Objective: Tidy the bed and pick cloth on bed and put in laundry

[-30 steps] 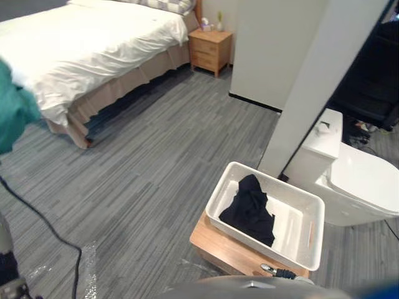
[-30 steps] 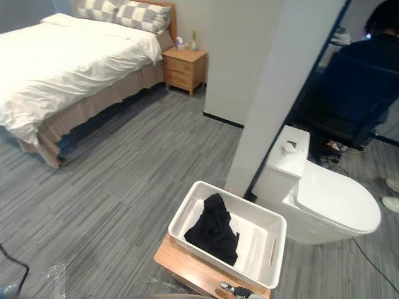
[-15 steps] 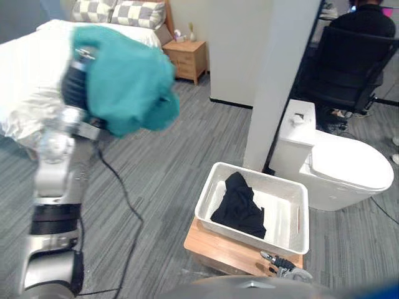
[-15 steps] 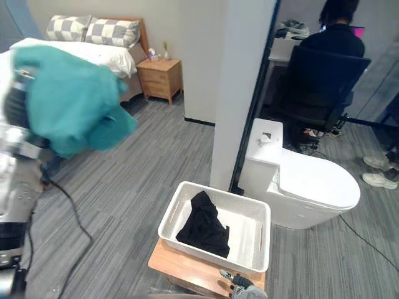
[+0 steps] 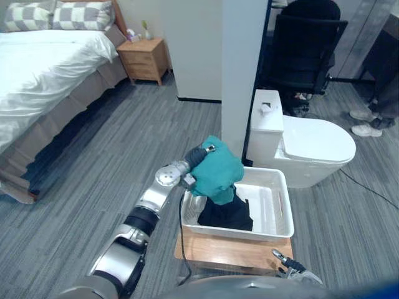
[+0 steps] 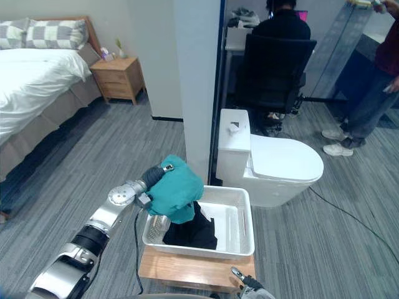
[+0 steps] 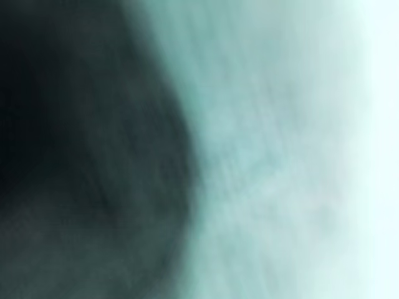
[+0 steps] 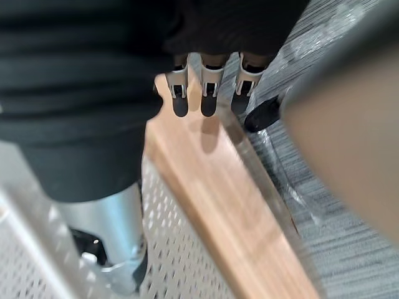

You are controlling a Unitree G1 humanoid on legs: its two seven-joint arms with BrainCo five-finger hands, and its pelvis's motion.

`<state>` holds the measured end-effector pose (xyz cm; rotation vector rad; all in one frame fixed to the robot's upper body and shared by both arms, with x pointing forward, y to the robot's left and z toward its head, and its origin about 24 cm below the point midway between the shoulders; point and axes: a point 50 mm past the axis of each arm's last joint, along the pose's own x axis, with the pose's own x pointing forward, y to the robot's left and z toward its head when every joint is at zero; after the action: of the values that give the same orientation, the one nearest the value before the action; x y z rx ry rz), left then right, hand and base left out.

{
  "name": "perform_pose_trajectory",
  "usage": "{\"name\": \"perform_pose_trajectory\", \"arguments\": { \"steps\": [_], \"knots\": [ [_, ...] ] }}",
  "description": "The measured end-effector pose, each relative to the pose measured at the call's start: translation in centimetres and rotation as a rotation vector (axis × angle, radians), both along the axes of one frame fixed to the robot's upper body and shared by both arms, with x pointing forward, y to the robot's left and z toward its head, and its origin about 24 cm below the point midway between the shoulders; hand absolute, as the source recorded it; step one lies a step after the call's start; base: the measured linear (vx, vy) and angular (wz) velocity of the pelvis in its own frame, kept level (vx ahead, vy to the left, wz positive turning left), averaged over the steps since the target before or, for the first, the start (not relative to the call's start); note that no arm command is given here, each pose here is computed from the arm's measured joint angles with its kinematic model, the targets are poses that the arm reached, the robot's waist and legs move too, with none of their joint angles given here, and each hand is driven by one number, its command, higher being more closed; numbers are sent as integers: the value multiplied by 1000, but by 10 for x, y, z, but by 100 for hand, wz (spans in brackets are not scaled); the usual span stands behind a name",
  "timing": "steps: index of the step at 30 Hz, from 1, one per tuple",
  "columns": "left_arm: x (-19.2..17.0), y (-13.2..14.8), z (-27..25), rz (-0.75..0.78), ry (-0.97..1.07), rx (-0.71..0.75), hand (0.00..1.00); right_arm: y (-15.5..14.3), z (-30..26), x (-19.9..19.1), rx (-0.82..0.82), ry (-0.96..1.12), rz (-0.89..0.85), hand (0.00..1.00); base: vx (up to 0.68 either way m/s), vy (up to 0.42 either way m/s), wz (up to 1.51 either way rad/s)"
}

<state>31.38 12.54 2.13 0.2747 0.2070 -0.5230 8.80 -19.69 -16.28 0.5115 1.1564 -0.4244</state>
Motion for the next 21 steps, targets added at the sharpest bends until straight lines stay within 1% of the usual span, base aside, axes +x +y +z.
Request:
{"name": "perform_pose_trajectory", "arguments": {
  "steps": [4,6,9,13,14,18,21],
  "knots": [
    [-2,6,-14,49,67,24,100,-2,0,-4,-9,4,-10,0,-13,3,-19],
    [-3,5,-20,62,91,21,100,-1,0,-2,-11,-8,-9,0,0,9,-14],
    [-3,2,-21,84,78,40,100,0,3,5,-14,-34,4,0,-30,-1,-24],
    [5,10,-24,201,80,60,100,3,9,25,-37,-112,57,0,-62,-22,-33],
    [12,13,-19,247,59,72,100,5,13,37,-45,-149,92,0,-101,-28,-32],
    [32,14,3,319,-13,61,100,11,21,56,-42,-217,131,0,-82,-18,-31],
    [47,13,24,369,-53,4,100,16,29,75,-46,-275,179,0,-59,-18,-22]
  ]
}}
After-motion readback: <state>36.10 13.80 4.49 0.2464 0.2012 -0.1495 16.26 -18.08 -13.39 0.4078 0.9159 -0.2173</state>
